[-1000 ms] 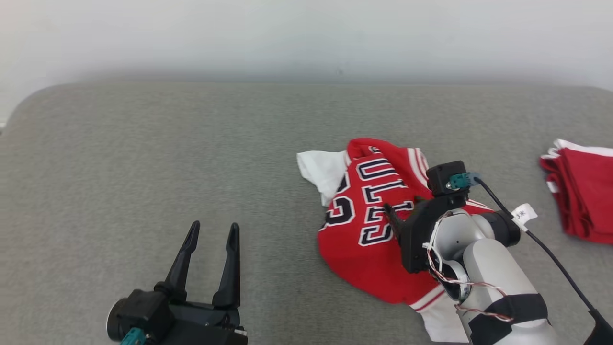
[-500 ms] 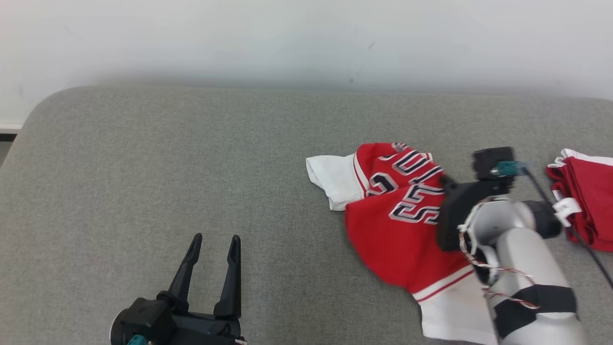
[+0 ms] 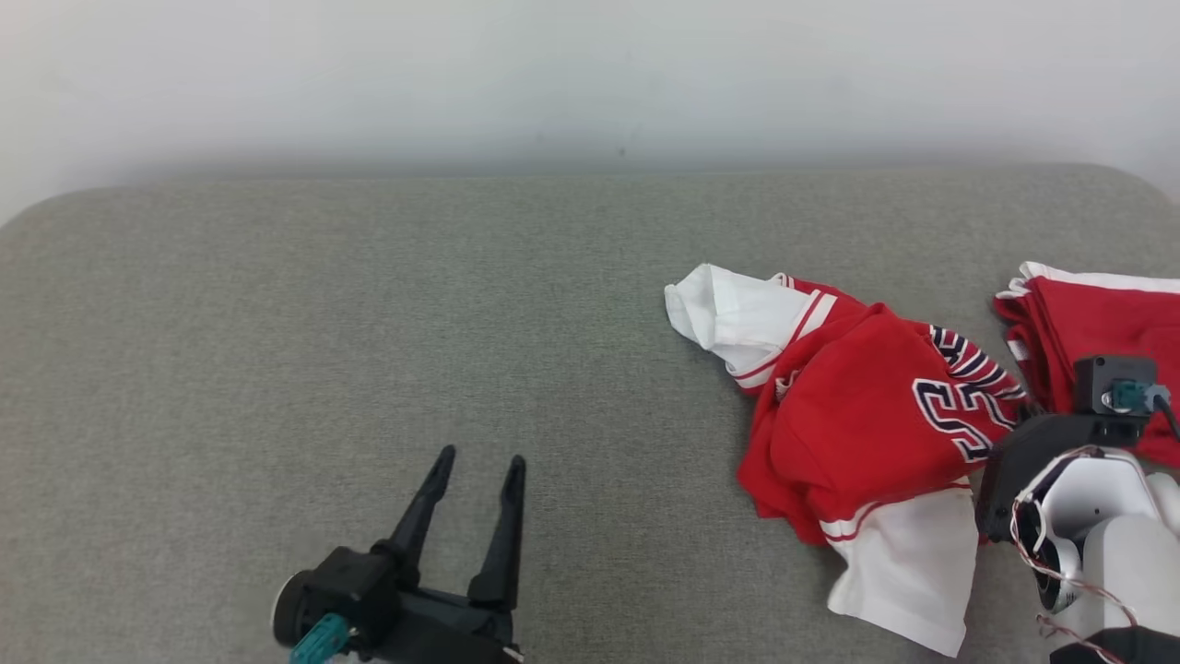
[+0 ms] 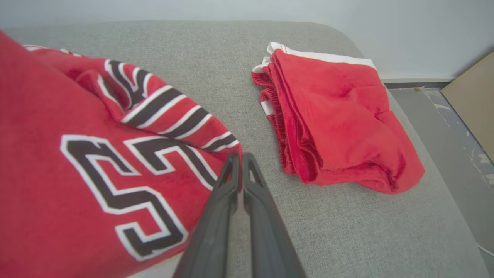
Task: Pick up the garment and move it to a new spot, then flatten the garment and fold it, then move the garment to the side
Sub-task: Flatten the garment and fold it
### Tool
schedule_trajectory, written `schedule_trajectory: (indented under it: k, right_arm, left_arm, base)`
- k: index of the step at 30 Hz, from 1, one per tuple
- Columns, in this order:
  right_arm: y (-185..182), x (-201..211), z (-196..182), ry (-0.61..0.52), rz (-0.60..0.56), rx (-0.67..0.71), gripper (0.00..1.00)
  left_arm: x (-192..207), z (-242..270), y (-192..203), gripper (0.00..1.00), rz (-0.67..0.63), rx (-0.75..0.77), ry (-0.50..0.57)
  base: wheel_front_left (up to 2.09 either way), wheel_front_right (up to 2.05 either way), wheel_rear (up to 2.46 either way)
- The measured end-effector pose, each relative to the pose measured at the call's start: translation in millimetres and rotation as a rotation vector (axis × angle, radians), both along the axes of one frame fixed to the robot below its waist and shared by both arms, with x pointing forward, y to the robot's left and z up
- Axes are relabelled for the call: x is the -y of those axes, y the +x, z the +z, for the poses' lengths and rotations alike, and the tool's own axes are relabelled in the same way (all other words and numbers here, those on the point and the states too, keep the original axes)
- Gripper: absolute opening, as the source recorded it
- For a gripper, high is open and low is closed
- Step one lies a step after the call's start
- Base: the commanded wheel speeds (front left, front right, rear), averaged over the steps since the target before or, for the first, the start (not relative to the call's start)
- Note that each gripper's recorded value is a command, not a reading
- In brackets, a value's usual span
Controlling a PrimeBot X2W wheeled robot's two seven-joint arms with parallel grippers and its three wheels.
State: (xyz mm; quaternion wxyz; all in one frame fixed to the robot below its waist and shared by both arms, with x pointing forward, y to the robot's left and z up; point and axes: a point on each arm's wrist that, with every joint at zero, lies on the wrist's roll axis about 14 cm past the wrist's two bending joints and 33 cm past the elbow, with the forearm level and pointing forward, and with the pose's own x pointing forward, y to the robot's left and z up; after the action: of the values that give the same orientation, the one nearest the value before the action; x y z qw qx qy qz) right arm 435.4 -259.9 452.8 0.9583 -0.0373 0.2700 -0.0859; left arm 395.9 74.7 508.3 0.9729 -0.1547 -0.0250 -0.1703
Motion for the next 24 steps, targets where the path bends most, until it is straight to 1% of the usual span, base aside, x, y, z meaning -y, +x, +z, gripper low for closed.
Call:
schedule_trajectory:
  k: [1, 4, 7, 9, 10, 14, 18, 24]
  right_arm:
    - [-5, 4, -4, -0.001, -0.014, -0.012, 1.0]
    - [-20, 18, -15, -0.004, -0.058, -0.05, 1.0]
    - [-30, 27, -19, -0.003, -0.082, -0.054, 1.0]
    - [-31, 26, -18, 0.028, -0.087, -0.023, 1.0]
    - [-31, 26, -18, 0.028, -0.087, -0.023, 1.0]
    - [-31, 22, -9, 0.084, -0.083, 0.053, 1.0]
    - [-36, 21, -2, 0.132, -0.087, 0.112, 1.0]
    - [-52, 31, 8, 0.156, -0.121, 0.169, 1.0]
  left_arm:
    - [7, -1, 2, 1.0, -0.022, -0.003, 0.0]
    - [28, -1, 5, 1.0, -0.089, -0.004, -0.002]
    - [47, -11, 3, 1.0, -0.151, -0.033, 0.003]
    - [62, -19, 0, 1.0, -0.202, -0.058, 0.011]
    - [62, -19, 0, 1.0, -0.202, -0.058, 0.011]
    - [91, -33, -1, 1.0, -0.303, -0.111, 0.04]
    - [117, -48, 2, 1.0, -0.404, -0.15, 0.109]
    - [134, -75, 17, 1.0, -0.466, -0.203, 0.228]
  base:
    - [0.0, 0.0, 0.0]
    - [0.0, 0.0, 0.0]
    - [0.0, 0.0, 0.0]
    - [0.0, 0.0, 0.0]
    - [0.0, 0.0, 0.0]
    - [0.0, 0.0, 0.0]
    - [0.0, 0.0, 0.0]
    - [0.0, 0.0, 0.0]
